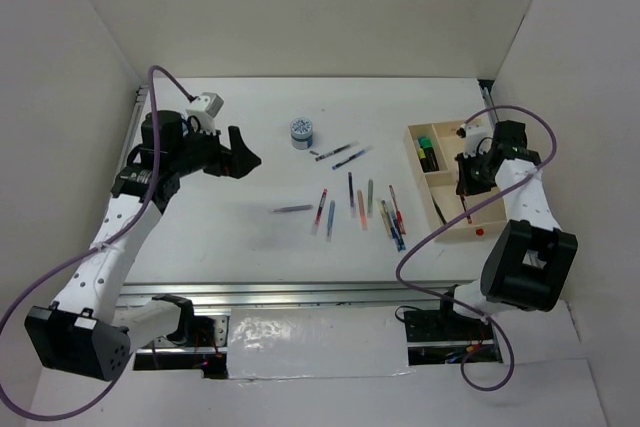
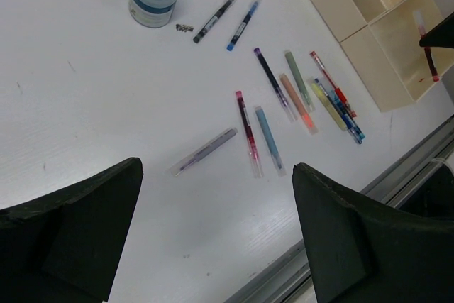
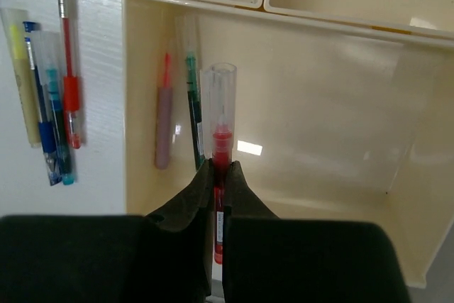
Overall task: Sort the stationery into containers
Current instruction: Place the pen in the storage box.
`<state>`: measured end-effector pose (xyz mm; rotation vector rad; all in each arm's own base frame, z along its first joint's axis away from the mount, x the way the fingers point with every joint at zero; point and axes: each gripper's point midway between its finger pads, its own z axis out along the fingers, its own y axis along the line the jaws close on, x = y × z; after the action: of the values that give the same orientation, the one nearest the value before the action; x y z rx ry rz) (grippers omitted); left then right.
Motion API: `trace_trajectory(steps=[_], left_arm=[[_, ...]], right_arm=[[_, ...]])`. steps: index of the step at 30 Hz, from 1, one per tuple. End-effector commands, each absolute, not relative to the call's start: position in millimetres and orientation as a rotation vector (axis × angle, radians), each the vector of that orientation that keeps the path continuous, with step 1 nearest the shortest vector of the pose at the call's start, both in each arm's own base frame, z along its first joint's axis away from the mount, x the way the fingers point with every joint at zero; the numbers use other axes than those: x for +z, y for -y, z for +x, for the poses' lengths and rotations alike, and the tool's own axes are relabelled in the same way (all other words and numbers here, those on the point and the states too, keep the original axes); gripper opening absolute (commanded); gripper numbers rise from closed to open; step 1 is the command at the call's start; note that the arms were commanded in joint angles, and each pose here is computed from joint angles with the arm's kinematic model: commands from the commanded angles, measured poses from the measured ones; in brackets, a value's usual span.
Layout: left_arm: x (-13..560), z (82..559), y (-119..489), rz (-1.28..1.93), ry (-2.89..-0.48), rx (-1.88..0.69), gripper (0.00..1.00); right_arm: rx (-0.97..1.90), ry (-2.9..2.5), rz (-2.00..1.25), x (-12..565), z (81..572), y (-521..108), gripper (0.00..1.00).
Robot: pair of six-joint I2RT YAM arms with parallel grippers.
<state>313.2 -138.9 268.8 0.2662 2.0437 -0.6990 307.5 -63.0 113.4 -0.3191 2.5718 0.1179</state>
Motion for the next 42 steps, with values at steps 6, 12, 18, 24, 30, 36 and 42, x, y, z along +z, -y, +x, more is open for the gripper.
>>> trace_trajectory(steps=[6, 12, 18, 24, 30, 36, 42], left_arm=[[262, 330, 145, 0.354, -2.016, -0.579, 0.99], [254, 341, 150, 0.415, -2.018, -0.55, 0.96], [252, 356, 157, 0.442, -2.008, -0.532, 0.99], [238, 380, 180, 0.621, -1.97, -0.465, 0.95], [231, 421, 230, 0.773, -1.899, -0.402, 0.63], [189, 461, 285, 0.904, -1.838, -0.323, 0.43], [142, 500, 323, 0.953, -1.884, -0.372, 0.38]], right_arm=[[0.032, -2.613, -0.315, 77, 331, 69, 0.0], [0.095, -2.687, -0.211, 58, 340, 59, 0.0], [0.152, -2.727, -0.154, 50, 339, 42, 0.25], [0.16, -2.705, -0.153, 66, 337, 33, 0.44], [0.162, -2.66, -0.147, 100, 336, 36, 0.46], [0.177, -2.49, -0.141, 176, 340, 37, 0.46], [0.301, -2.327, -0.164, 235, 322, 12, 0.46]])
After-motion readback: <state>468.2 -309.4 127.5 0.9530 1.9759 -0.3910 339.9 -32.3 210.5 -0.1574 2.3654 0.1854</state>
